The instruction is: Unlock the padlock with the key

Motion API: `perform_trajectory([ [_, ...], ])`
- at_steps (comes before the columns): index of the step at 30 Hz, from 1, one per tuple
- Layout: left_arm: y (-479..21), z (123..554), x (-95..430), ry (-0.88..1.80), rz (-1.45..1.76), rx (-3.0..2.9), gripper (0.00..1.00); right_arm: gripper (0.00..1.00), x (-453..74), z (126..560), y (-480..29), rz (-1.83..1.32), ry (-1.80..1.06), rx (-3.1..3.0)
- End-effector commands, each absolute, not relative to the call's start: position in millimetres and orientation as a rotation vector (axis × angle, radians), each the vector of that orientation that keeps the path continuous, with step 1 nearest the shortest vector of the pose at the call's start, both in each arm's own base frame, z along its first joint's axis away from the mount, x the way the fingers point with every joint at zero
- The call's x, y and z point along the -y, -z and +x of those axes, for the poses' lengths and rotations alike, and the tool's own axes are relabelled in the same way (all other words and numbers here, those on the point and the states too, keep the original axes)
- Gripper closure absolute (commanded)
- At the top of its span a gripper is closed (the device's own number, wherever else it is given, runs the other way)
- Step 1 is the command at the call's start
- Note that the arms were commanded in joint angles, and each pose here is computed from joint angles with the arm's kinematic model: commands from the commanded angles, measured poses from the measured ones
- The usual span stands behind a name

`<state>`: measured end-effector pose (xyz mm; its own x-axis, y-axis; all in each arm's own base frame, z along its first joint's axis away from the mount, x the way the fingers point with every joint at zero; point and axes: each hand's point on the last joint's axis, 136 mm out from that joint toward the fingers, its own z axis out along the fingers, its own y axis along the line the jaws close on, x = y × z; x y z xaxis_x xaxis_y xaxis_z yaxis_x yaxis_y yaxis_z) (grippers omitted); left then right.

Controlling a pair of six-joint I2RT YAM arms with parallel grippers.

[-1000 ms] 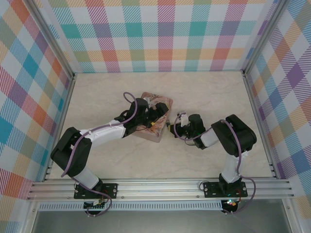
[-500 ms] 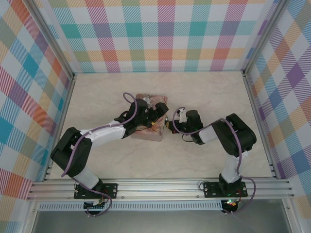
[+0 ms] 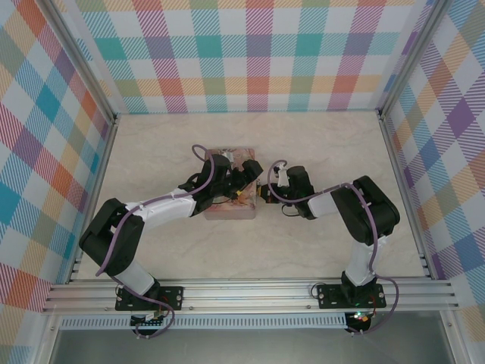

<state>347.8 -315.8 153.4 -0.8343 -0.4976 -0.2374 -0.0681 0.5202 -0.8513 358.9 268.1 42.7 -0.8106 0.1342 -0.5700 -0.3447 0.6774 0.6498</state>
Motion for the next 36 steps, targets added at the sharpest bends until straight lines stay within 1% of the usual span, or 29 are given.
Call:
perform_trajectory([
  [1, -99.2, 320.5, 307.3, 1.152, -0.524, -2.504, 0.04, 1.00, -269.3, 384.6, -80.6, -0.142, -1.027, -2.181],
  [12, -98.5, 319.3, 306.2, 1.154, -0.525, -2.505, 0.04, 1.00, -268.5, 401.0, -81.4, -0.160, -0.931, -2.218],
  [19, -98.2, 318.6, 306.0, 1.156, -0.532, -2.503, 0.04, 1.00, -261.6, 407.7, -75.5, -0.228, -0.797, -2.238],
  [30, -107.2, 319.9, 304.1, 1.164, -0.535, -2.478, 0.04, 1.00, -265.6, 397.1, -46.7, -0.368, -0.623, -2.307],
  [36, -122.7, 321.2, 305.5, 1.196, -0.516, -2.454, 0.03, 1.00, -265.0, 393.3, -37.1, -0.411, -0.543, -2.321],
])
